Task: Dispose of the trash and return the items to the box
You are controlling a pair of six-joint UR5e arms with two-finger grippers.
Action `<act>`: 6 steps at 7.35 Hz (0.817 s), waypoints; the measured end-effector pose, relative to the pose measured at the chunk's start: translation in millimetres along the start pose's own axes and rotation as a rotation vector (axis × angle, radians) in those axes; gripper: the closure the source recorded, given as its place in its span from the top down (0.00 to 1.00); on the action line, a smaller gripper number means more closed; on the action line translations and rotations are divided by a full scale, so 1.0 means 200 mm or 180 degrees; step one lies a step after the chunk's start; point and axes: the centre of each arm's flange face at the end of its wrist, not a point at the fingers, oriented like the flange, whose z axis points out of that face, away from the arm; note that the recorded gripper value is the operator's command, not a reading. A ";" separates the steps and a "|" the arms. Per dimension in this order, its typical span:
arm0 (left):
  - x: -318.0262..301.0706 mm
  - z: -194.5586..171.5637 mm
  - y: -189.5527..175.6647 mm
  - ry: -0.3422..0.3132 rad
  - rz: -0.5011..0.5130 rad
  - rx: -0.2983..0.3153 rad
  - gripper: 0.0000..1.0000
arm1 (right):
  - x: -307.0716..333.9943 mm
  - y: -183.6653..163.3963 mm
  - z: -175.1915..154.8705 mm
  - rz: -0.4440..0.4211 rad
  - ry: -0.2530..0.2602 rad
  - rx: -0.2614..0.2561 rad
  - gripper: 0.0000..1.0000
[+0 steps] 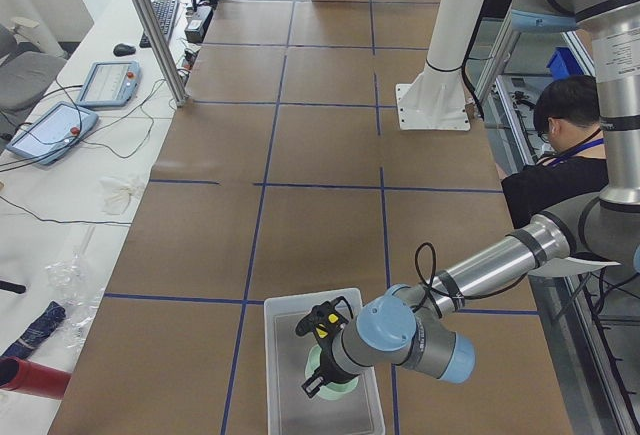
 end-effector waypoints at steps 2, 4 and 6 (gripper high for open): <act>0.01 0.00 0.00 0.0045 0.0002 0.0040 1.00 | 0.00 0.00 0.00 0.0029 0.0000 0.0002 1.00; 0.00 -0.06 -0.10 -0.0004 -0.0178 0.0151 1.00 | -0.01 -0.02 -0.02 0.0245 0.0018 0.0026 0.99; -0.01 -0.20 -0.34 -0.0068 -0.0704 0.0338 1.00 | -0.08 -0.12 -0.10 0.0734 0.0051 0.0116 0.98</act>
